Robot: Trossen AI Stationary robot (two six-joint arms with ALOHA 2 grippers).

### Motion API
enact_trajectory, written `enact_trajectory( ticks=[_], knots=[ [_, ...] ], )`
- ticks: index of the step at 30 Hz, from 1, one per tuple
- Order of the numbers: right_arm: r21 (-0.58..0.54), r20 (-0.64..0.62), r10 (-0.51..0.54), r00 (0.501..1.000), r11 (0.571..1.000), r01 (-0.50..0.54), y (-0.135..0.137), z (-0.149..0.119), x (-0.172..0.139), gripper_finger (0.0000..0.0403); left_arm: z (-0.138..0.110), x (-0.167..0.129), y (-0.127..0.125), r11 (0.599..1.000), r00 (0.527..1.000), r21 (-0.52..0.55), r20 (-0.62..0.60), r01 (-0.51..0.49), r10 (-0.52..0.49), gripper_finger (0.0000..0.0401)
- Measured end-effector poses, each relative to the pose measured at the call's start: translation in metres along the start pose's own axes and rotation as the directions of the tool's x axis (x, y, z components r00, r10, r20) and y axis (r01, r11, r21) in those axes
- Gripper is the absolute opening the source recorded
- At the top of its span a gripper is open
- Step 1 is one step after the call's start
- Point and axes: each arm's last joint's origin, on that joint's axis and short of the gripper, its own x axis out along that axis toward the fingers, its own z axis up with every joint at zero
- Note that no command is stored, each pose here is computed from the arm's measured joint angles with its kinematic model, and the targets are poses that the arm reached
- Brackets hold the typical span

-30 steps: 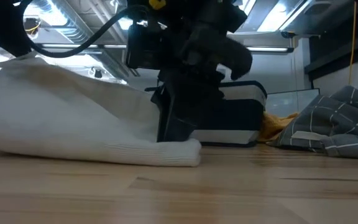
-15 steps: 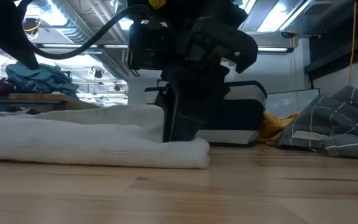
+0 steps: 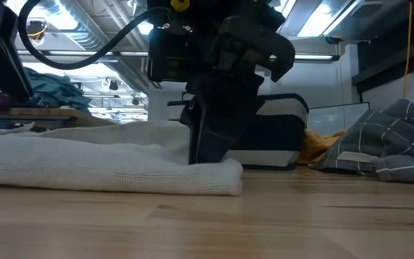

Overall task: Fold towel
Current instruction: Fold the white patterned towel

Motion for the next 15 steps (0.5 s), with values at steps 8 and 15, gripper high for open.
enact_trajectory(
  ticks=[8, 15],
  knots=[
    [-0.002, 0.002, 0.007, 1.000, 1.000, -0.007, 0.001, 0.000, 0.000, 0.0159, -0.011, 0.019, 0.006, 0.998, 1.000, -0.066, 0.005, -0.023, 0.023, 0.0101],
    [0.037, 0.059, 0.015, 0.998, 0.999, -0.017, 0.001, 0.006, 0.001, 0.0159, -0.012, 0.030, 0.001, 1.000, 0.997, 0.000, 0.069, 0.022, -0.022, 0.0099]
  ],
)
